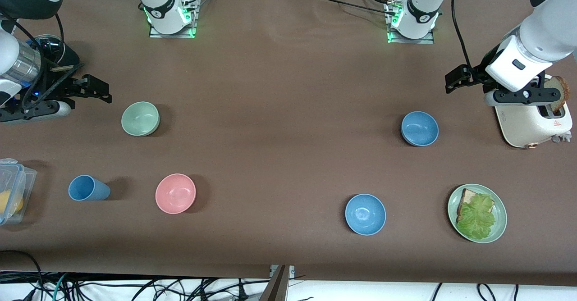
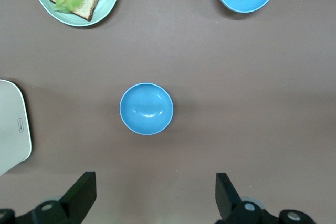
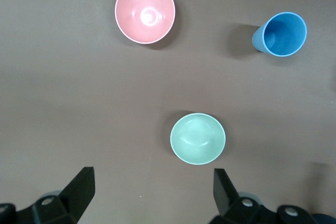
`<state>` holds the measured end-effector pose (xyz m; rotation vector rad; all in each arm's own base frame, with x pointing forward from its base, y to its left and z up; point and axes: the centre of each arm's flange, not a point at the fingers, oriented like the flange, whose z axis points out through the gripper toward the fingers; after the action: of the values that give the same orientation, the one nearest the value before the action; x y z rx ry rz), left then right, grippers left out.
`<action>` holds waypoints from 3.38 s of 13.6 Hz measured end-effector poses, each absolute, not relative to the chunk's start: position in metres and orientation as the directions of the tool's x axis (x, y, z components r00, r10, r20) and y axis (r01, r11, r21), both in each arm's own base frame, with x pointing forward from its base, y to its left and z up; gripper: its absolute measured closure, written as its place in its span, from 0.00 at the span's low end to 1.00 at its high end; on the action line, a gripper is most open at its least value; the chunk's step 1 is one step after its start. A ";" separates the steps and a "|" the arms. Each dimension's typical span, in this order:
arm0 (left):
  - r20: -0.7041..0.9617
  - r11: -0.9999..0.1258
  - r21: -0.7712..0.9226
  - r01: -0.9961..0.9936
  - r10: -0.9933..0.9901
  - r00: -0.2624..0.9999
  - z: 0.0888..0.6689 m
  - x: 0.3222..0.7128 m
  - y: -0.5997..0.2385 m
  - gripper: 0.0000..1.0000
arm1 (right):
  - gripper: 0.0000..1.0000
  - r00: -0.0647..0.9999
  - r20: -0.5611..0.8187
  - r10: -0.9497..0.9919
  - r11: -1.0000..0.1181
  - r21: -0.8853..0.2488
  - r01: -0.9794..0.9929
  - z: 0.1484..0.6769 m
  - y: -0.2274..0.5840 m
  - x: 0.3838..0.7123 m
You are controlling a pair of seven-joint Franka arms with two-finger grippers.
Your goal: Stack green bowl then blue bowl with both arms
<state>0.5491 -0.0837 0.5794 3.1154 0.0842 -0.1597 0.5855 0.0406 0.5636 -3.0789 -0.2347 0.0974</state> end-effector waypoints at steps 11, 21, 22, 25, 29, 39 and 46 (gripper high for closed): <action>-0.103 -0.998 0.017 0.063 0.061 0.993 0.579 0.549 -0.084 0.00 | 0.00 0.986 -0.087 0.141 -0.989 -0.058 0.137 0.556 0.034 0.586; -0.103 -0.998 0.017 0.064 0.062 0.993 0.579 0.549 -0.084 0.00 | 0.00 0.988 -0.099 0.117 -0.992 -0.056 0.112 0.533 0.021 0.600; -0.103 -0.998 0.017 0.064 0.062 0.993 0.579 0.549 -0.084 0.00 | 0.00 0.988 -0.102 0.115 -0.992 -0.056 0.109 0.531 0.020 0.601; -0.103 -0.998 0.017 0.064 0.062 0.993 0.579 0.549 -0.084 0.00 | 0.00 0.988 -0.104 0.114 -0.993 -0.050 0.109 0.530 0.019 0.601; -0.103 -0.998 0.017 0.064 0.062 0.993 0.579 0.549 -0.084 0.00 | 0.00 0.988 -0.102 0.118 -0.993 -0.040 0.114 0.527 0.020 0.603; -0.103 -0.998 0.017 0.064 0.062 0.993 0.579 0.549 -0.084 0.00 | 0.00 0.987 -0.091 0.130 -0.991 -0.023 0.128 0.524 0.023 0.606; -0.103 -0.998 0.017 0.064 0.062 0.993 0.579 0.549 -0.084 0.00 | 0.00 0.988 -0.087 0.131 -0.991 -0.023 0.129 0.527 0.022 0.604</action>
<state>0.5491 -0.0837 0.5794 3.1154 0.0979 -0.1598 0.6043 0.0222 0.5274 -3.1146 -0.2037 0.1386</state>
